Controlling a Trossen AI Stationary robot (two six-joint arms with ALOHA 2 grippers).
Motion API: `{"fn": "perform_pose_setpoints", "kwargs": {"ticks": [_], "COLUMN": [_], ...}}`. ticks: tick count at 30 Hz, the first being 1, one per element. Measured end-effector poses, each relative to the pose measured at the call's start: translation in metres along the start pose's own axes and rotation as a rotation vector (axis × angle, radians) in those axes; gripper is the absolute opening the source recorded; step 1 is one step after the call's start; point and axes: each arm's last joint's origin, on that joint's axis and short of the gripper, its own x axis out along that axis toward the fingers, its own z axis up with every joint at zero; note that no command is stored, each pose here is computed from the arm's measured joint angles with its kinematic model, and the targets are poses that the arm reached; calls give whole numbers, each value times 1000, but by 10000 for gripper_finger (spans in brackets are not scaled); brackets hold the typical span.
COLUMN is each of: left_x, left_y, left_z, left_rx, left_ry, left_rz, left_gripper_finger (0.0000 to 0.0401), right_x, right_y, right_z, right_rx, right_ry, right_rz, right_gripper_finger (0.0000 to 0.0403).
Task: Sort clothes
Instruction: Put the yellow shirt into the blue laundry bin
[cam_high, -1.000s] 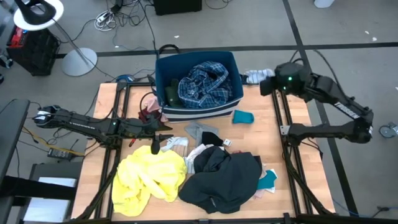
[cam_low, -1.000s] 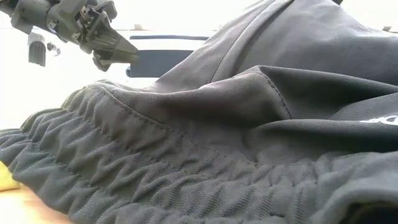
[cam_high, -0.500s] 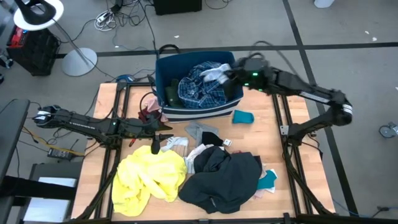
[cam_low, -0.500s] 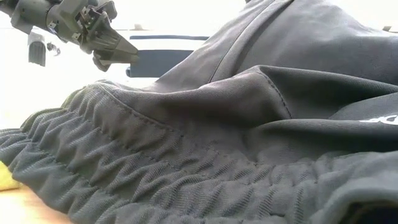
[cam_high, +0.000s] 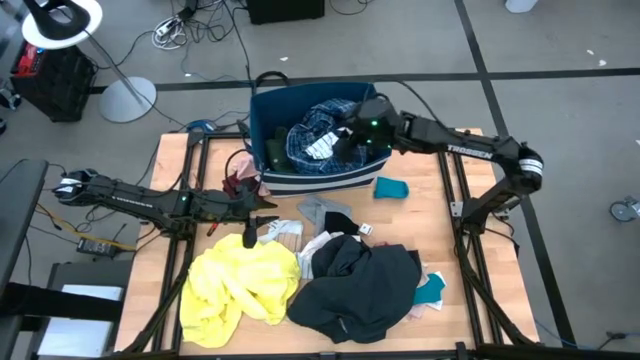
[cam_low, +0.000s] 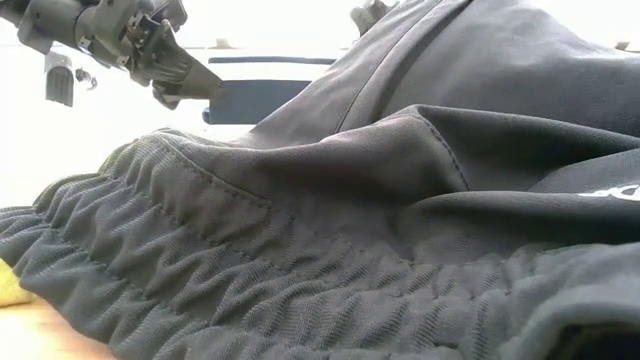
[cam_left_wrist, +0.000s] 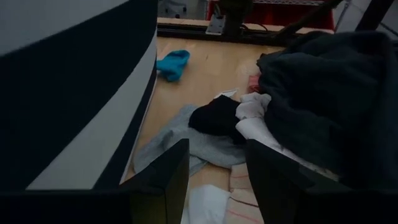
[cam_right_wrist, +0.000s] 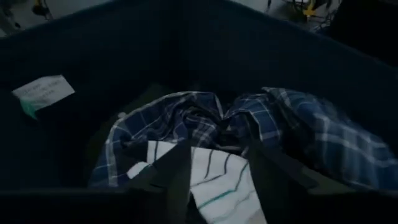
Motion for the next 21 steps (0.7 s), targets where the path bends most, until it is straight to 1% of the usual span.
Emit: {"fn": "perform_pose_setpoints", "kwargs": {"ticks": [5, 9, 11, 13, 16, 19, 21], "left_x": [0, -1, -1, -1, -2, -6, -12], "left_y": [-1, -1, -1, -2, -5, -10, -13], "left_z": [7, 11, 13, 14, 20, 31, 40], "left_rx": [-24, -109, -116, -121, -141, -128, -114], "left_ry": [-72, -106, -128, -140, -134, -75, -16], "left_rz": [-10, -20, -25, -64, -105, -99, -76], "left_gripper_finger": [163, 163, 163, 163, 163, 163, 163], "right_x": [-58, -111, -133, -153, -179, -194, -198], "right_y": [-10, -16, -20, -23, -30, -36, -39], "right_z": [11, 5, -3, -14, -33, -59, -78], "right_rx": [-24, 4, 25, 47, 87, 115, 156], "right_ry": [-57, -37, 14, 79, 153, 182, 195], "right_rz": [21, 52, 67, 71, 35, -10, -5], "right_gripper_finger": [201, 202, 201, 199, 199, 199, 198]}}
